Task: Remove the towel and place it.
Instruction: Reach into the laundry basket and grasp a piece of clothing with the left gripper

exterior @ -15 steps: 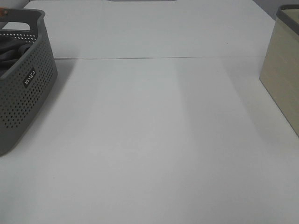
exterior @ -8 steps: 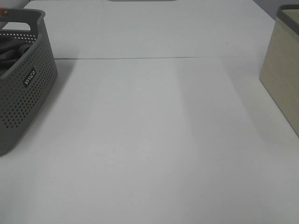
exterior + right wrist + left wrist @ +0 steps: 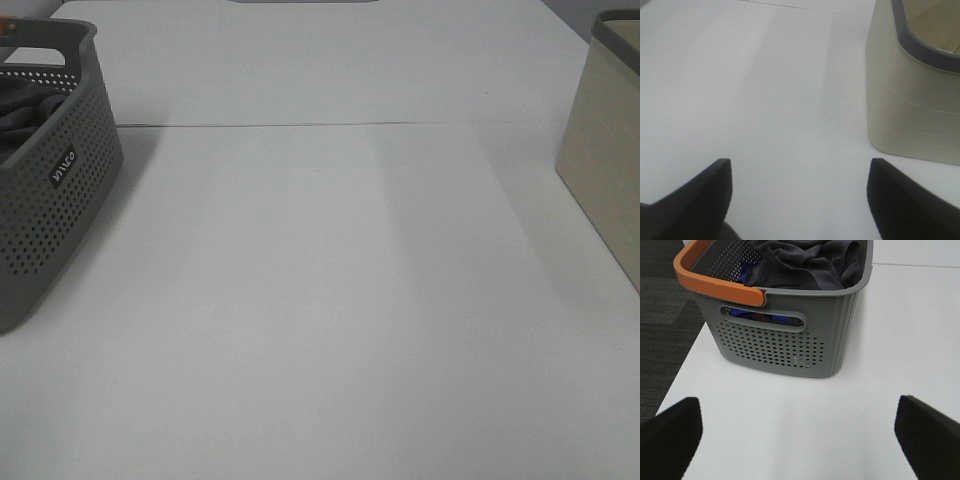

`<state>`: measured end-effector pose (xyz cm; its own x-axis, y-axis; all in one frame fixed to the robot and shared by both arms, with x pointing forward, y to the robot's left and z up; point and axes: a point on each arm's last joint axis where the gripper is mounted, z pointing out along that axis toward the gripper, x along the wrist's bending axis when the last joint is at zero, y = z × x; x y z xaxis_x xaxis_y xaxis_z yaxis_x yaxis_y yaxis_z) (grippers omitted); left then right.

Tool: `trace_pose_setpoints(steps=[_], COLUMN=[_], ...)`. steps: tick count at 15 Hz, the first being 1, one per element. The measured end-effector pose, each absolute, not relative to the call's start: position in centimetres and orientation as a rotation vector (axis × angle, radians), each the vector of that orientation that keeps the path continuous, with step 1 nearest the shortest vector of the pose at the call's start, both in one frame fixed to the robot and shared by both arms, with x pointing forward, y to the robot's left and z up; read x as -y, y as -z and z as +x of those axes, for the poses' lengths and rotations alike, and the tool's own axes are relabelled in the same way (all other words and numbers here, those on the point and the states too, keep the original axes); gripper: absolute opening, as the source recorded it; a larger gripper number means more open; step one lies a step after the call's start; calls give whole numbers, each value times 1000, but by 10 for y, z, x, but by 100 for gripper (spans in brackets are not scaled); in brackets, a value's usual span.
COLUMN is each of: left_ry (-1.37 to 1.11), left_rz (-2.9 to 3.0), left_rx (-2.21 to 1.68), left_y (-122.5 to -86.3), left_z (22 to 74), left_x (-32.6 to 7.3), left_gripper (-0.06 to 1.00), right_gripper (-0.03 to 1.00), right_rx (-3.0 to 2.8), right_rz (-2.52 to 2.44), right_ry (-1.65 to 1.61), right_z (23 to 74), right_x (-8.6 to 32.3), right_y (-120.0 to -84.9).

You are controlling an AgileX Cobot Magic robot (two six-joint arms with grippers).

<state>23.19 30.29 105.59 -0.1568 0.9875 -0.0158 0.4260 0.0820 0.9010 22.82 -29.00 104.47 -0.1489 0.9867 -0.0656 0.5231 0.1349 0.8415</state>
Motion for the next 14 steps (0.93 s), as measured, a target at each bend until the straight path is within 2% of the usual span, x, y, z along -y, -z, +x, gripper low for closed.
trace_pose_setpoints(steps=[14], left_ry=[-1053], left_rz=[1443], left_rx=[-1659], left_y=[-1056], left_z=[232], left_x=[-303], left_gripper=[99], right_gripper=[73], right_rx=[-1760], right_rz=[1460], right_ry=[-902], right_z=[228], right_x=[290], right_y=[-1045])
